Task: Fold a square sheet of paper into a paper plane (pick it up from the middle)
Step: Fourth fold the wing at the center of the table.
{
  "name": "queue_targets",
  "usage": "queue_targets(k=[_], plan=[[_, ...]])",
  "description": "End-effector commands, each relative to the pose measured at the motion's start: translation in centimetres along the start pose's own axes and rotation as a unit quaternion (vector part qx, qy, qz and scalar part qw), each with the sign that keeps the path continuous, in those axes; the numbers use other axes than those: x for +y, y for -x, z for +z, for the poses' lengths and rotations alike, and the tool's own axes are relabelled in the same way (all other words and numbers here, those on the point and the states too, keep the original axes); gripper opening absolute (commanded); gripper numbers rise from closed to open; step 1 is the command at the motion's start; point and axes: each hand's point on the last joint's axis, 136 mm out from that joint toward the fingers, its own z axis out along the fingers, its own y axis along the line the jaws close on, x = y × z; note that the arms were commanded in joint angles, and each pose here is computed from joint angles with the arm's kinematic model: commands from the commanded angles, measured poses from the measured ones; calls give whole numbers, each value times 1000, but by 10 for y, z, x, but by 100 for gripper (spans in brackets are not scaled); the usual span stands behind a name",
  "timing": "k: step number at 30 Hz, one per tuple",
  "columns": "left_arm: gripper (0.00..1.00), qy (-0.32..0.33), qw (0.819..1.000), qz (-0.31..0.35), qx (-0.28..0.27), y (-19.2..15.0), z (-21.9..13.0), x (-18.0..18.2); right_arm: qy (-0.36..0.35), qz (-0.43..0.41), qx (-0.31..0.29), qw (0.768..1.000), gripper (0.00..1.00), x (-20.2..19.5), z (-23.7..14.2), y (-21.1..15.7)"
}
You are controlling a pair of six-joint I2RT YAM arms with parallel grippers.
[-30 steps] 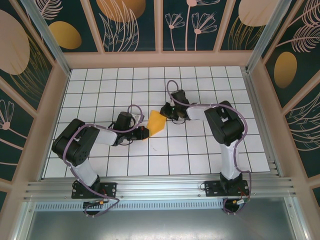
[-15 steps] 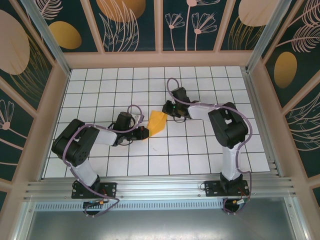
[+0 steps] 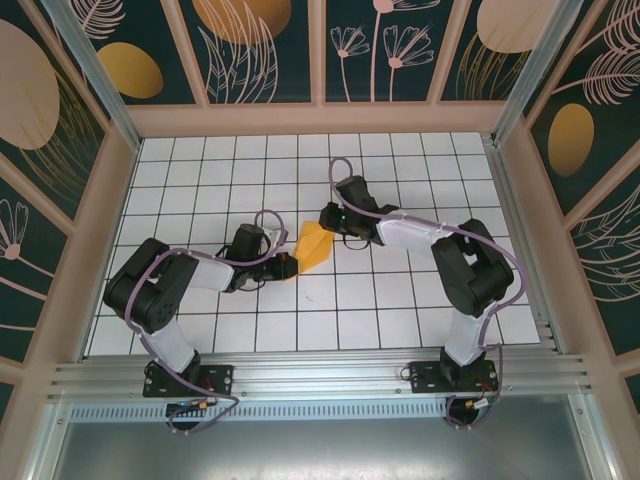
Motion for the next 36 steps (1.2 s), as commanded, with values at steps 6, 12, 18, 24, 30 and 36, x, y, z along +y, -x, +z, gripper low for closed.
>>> queue_targets(k=[6, 12, 18, 24, 30, 36], plan=[[0, 99, 989, -72, 88, -64, -7, 52, 103, 1, 74, 992, 15, 43, 30, -46], [0, 102, 989, -69, 83, -61, -9, 51, 52, 28, 100, 993, 12, 9, 64, -70], [0, 103, 989, -70, 84, -63, -13, 49, -5, 30, 113, 993, 9, -26, 79, -84], [0, 116, 987, -71, 80, -65, -21, 50, -10, 25, 112, 993, 9, -30, 79, -82], [0, 118, 987, -82, 78, -71, -24, 52, -8, 19, 114, 993, 9, -30, 78, -80], [0, 127, 984, -100, 72, -75, -29, 56, -9, 18, 116, 993, 8, -33, 79, -79]])
